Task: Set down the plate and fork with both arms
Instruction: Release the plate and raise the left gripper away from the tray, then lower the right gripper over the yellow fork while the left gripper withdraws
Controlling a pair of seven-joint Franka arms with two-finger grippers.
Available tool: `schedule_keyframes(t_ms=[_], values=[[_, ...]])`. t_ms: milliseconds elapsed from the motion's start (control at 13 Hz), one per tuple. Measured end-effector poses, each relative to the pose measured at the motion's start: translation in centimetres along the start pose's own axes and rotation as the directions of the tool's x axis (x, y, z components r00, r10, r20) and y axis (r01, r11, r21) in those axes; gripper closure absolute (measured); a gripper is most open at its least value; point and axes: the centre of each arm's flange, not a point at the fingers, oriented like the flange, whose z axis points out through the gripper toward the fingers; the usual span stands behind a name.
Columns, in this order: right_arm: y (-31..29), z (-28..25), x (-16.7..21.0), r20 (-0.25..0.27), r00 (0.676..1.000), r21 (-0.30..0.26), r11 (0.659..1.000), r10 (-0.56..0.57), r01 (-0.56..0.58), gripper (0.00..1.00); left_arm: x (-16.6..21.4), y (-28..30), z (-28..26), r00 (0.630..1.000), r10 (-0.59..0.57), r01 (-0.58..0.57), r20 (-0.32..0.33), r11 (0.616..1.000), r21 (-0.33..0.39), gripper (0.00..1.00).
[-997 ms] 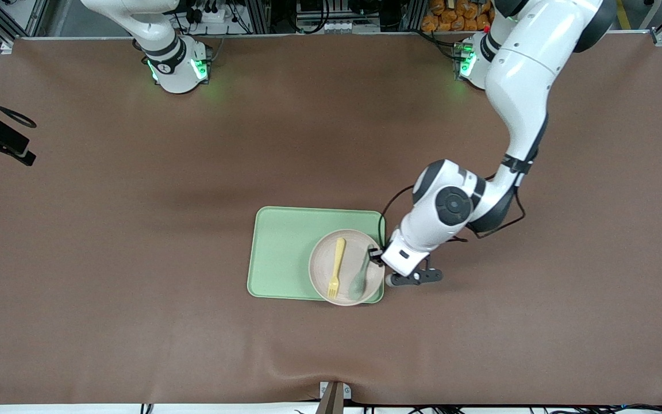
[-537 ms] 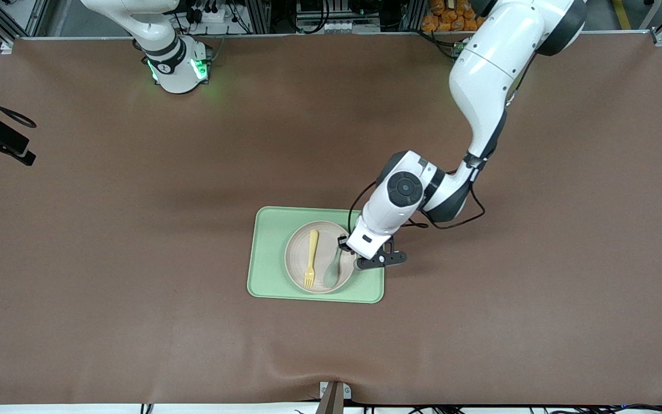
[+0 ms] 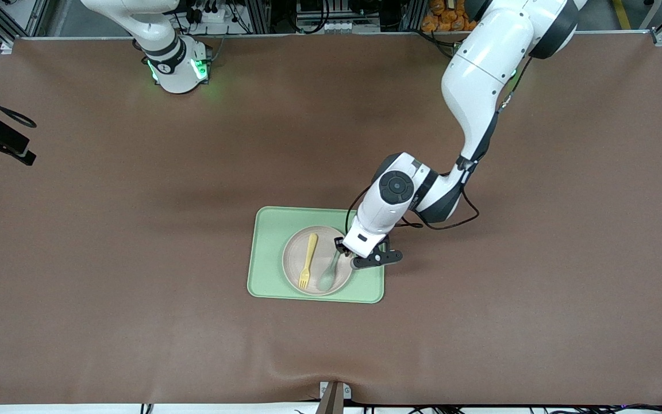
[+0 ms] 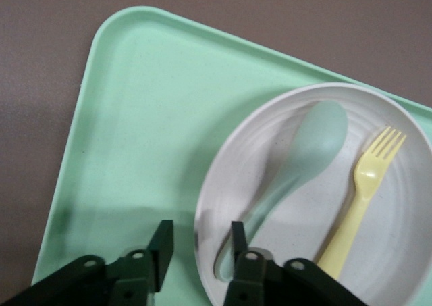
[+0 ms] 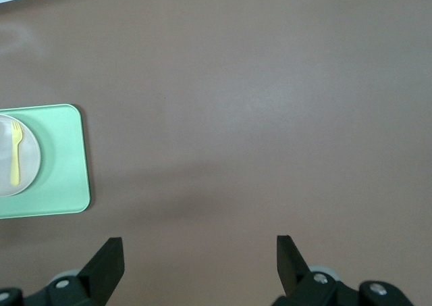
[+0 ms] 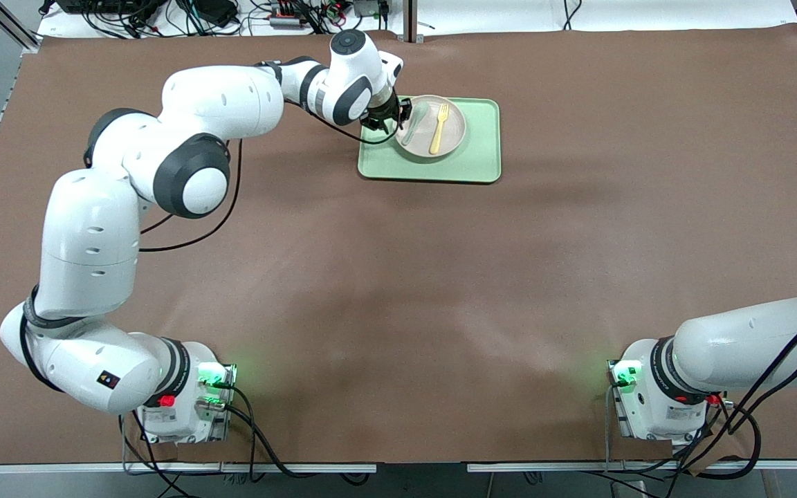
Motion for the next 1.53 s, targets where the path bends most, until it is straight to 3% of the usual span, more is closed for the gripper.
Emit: schedule_keyframes(t_ms=[383, 690, 920, 1073, 1303, 1533], values=[[-1.2, 1.2, 0.4, 0.023, 1.000, 0.001, 1.000, -0.020, 0.020, 0.00, 0.9, -0.4, -0.5, 1.000, -0.008, 0.008, -0.018, 1.000, -0.004, 0.01], [-3.7, 5.6, 2.0, 0.095, 0.994, -0.002, 0.998, -0.060, 0.061, 0.00, 4.7, -2.6, -3.8, 0.998, -0.055, 0.056, -0.029, 0.998, 0.026, 0.00], [-5.3, 7.8, 2.7, 0.121, 0.989, -0.002, 0.996, -0.085, 0.086, 0.00, 7.8, -4.8, -8.7, 0.996, -0.088, 0.089, -0.028, 0.994, 0.066, 0.00], [-6.3, 8.6, 2.9, 0.132, 0.986, 0.009, 0.995, -0.098, 0.097, 0.00, 9.2, -6.1, -11.1, 0.994, -0.102, 0.104, -0.028, 0.991, 0.084, 0.00], [-8.6, 11.0, 4.6, 0.107, 0.992, 0.085, 0.995, -0.063, 0.054, 0.00, 11.9, -9.6, -15.2, 0.994, -0.105, 0.107, -0.019, 0.986, 0.126, 0.00], [-12.7, 14.0, 6.5, 0.103, 0.994, 0.090, 0.995, 0.025, -0.034, 0.00, 14.9, -14.3, -20.6, 0.993, -0.115, 0.117, -0.020, 0.980, 0.158, 0.00]])
